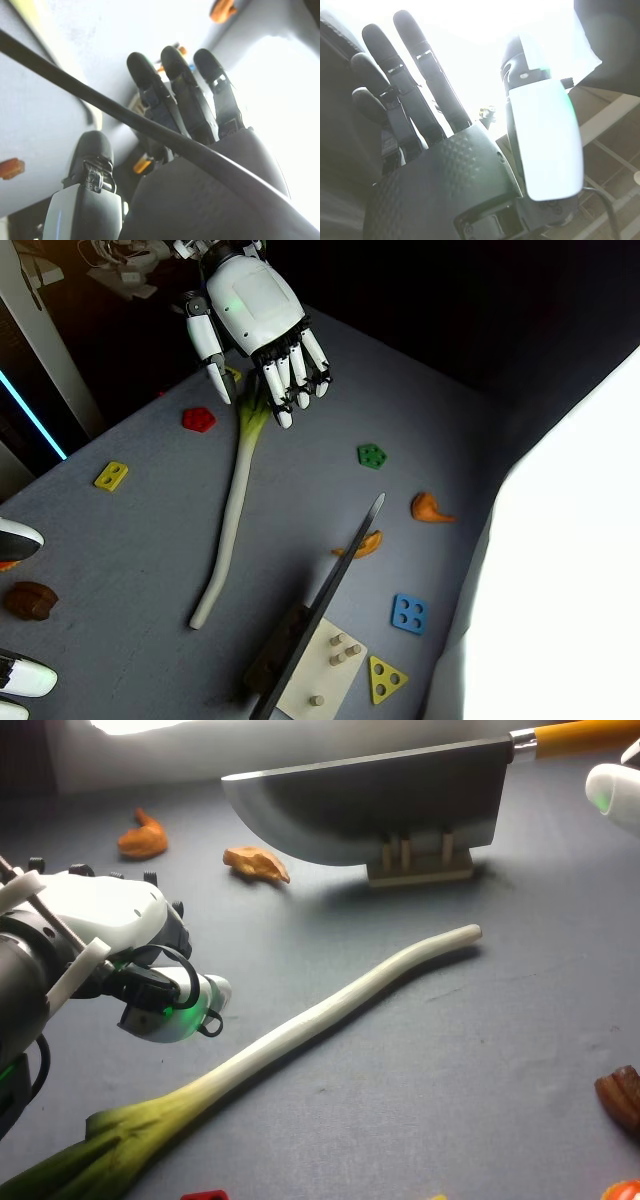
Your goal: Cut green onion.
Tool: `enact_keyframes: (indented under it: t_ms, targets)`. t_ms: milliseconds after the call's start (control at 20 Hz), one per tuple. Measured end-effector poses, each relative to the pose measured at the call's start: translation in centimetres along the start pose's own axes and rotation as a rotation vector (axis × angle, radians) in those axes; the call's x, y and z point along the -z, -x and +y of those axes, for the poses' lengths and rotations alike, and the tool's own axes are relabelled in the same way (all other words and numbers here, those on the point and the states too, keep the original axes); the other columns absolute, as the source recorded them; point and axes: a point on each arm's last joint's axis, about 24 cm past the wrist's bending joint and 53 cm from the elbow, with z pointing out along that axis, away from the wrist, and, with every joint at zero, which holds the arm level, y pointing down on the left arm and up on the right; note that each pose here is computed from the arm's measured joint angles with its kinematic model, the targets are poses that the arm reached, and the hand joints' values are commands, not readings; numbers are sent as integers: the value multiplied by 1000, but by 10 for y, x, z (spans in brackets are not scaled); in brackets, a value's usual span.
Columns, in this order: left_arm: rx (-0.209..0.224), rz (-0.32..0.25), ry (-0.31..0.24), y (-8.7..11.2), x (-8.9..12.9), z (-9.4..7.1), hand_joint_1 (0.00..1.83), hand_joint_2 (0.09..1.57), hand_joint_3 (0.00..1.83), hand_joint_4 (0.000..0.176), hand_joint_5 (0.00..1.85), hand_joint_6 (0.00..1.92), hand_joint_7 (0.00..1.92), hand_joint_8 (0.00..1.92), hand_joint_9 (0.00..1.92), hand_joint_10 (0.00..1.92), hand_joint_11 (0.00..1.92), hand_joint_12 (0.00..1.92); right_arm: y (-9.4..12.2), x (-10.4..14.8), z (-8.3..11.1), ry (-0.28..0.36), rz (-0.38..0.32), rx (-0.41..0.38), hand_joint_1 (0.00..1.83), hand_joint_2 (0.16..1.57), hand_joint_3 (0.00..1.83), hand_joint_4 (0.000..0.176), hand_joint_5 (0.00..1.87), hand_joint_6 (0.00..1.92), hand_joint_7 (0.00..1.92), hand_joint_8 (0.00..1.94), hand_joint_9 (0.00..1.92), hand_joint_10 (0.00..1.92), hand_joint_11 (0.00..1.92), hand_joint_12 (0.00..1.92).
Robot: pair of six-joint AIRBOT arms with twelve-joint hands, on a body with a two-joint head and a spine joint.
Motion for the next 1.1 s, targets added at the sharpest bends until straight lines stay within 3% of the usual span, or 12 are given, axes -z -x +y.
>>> enact_keyframes:
  t_ms: [50, 200, 400, 500, 550, 600, 650, 750, 800, 950, 1100]
  targets:
    - [3, 3, 7, -1, 0, 2, 317, 1298, 33, 1, 60, 12, 61, 5, 68, 24, 0, 107, 0, 0, 0, -1, 1, -2, 499, 1005, 50, 0, 0, 0, 0, 0, 0, 0, 0, 0]
    - [5, 4, 13, -1, 1, 2, 292, 1314, 8, 17, 39, 0, 48, 2, 41, 1, 0, 2, 0, 0, 0, 1, 0, 7, 538, 1030, 16, 0, 0, 0, 3, 1, 0, 0, 0, 0]
    - [7, 26, 47, -10, 7, 7, 302, 1309, 3, 19, 35, 0, 66, 6, 55, 6, 6, 4, 1, -1, -4, -15, 0, 70, 538, 1030, 13, 0, 0, 0, 0, 0, 0, 0, 0, 0]
    - [7, 26, 65, -12, 9, 10, 341, 1315, 4, 26, 50, 5, 63, 4, 58, 6, 2, 1, -3, -9, -9, -25, 19, 113, 555, 995, 0, 0, 0, 0, 0, 0, 0, 0, 0, 0]
    - [8, 28, 68, -12, 10, 11, 322, 1324, 7, 34, 50, 4, 65, 3, 62, 6, 0, 0, -6, -15, -14, -42, 47, 131, 704, 966, 0, 0, 0, 0, 0, 0, 0, 0, 0, 0]
    - [10, 25, 79, -12, 10, 13, 320, 1325, 7, 35, 50, 3, 65, 2, 63, 5, 0, 0, -9, -22, -19, -48, 80, 138, 712, 964, 0, 0, 0, 0, 0, 0, 0, 0, 0, 0]
    - [21, 21, 88, -12, 10, 16, 389, 1314, 0, 28, 73, 11, 83, 7, 72, 8, 14, 7, -11, -27, -23, -52, 103, 135, 992, 977, 0, 17, 0, 0, 0, 0, 0, 0, 0, 0]
    - [86, 19, 102, -13, 10, 19, 409, 1311, 0, 18, 76, 9, 98, 9, 82, 10, 43, 25, -13, -42, -26, -54, 130, 113, 1099, 976, 0, 30, 0, 0, 0, 0, 0, 0, 0, 0]
    - [111, 25, 104, -17, 10, 19, 416, 1309, 2, 17, 88, 1, 95, 5, 87, 1, 8, 154, -10, -54, -28, -53, 137, 111, 1118, 981, 0, 21, 0, 0, 0, 0, 0, 0, 0, 0]
    - [125, 24, 97, -24, 9, 18, 409, 1316, 5, 16, 90, 0, 99, 3, 81, 1, 0, 179, -3, -81, -31, -42, 154, 102, 1126, 978, 0, 12, 0, 0, 0, 0, 0, 0, 0, 0]
    - [197, 42, 106, -44, 13, 22, 449, 1306, 0, 10, 92, 5, 118, 3, 106, 6, 0, 258, -9, -100, -41, -52, 211, 102, 1114, 988, 0, 4, 0, 0, 0, 0, 0, 0, 0, 0]
